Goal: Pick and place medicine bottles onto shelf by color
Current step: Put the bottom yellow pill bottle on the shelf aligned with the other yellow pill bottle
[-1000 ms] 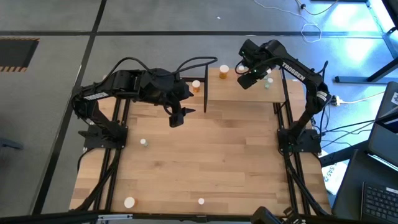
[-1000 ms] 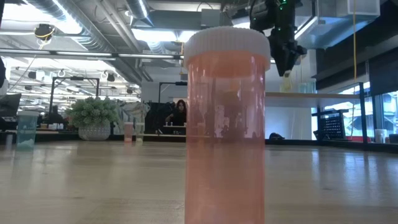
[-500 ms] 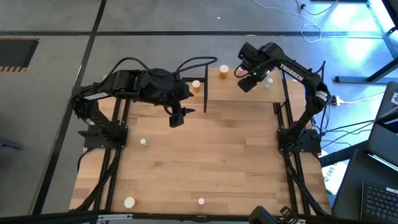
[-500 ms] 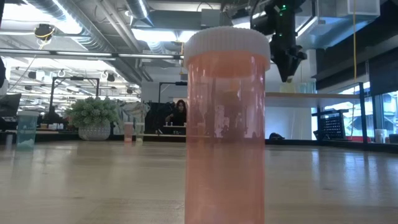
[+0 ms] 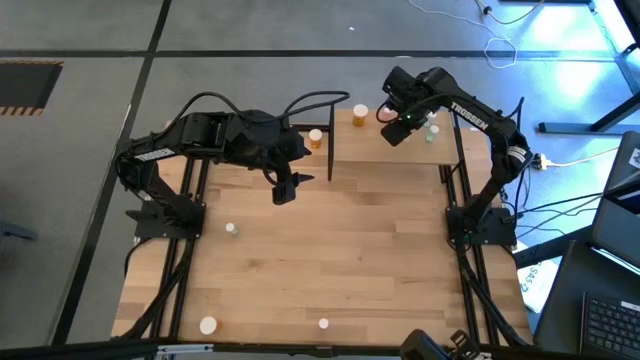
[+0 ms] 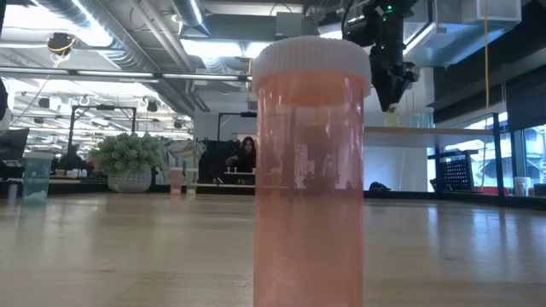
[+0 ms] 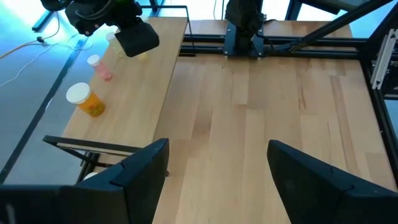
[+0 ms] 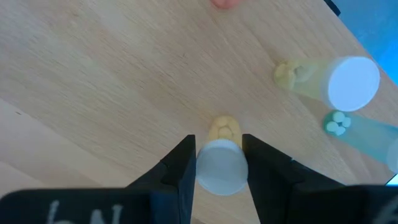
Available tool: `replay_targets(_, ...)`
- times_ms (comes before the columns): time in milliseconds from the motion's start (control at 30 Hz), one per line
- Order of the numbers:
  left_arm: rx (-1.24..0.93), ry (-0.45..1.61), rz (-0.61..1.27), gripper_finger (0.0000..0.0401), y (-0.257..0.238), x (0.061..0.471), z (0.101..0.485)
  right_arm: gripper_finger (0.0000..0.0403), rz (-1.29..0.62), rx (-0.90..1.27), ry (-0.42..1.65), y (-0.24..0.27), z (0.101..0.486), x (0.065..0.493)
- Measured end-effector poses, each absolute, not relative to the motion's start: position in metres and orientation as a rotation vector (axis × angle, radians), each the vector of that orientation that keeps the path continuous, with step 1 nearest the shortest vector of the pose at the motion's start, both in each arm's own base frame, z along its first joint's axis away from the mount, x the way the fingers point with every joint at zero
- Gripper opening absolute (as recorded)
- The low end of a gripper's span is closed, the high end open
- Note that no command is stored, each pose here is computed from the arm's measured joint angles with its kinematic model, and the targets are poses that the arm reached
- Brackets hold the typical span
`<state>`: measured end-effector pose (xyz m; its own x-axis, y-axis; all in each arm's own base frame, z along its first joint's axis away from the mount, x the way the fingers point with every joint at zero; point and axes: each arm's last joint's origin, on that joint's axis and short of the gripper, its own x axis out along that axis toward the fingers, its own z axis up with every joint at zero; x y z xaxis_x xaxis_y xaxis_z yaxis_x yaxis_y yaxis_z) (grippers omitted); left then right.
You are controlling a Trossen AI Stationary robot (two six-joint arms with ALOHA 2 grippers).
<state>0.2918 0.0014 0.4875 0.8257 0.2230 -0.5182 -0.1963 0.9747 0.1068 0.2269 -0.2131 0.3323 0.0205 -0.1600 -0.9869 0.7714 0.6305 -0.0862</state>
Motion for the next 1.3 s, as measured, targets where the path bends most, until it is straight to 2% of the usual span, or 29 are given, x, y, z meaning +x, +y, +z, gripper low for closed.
replay_targets(467,0.049,0.556,0.223,0.0268,0.0014,0.2918,0.4875,0.0139,-0.761,0.539,1.386,-0.2131,0.3322,0.2264)
replay_targets(633,0.049,0.556,0.223,0.0268,0.0014,0.2918,0.4875,0.0139,-0.786,0.487,1.406,-0.2142,0.3324,0.2254)
replay_targets(1133,0.049,0.556,0.223,0.0268,0.0014,0.2918,0.4875,0.0129,-0.754,0.511,1.397,-0.2133,0.3323,0.2261)
replay_targets(1300,0.049,0.556,0.223,0.0268,0.0013,0.2918,0.4875,0.0144,-0.755,0.513,1.396,-0.2134,0.3323,0.2261)
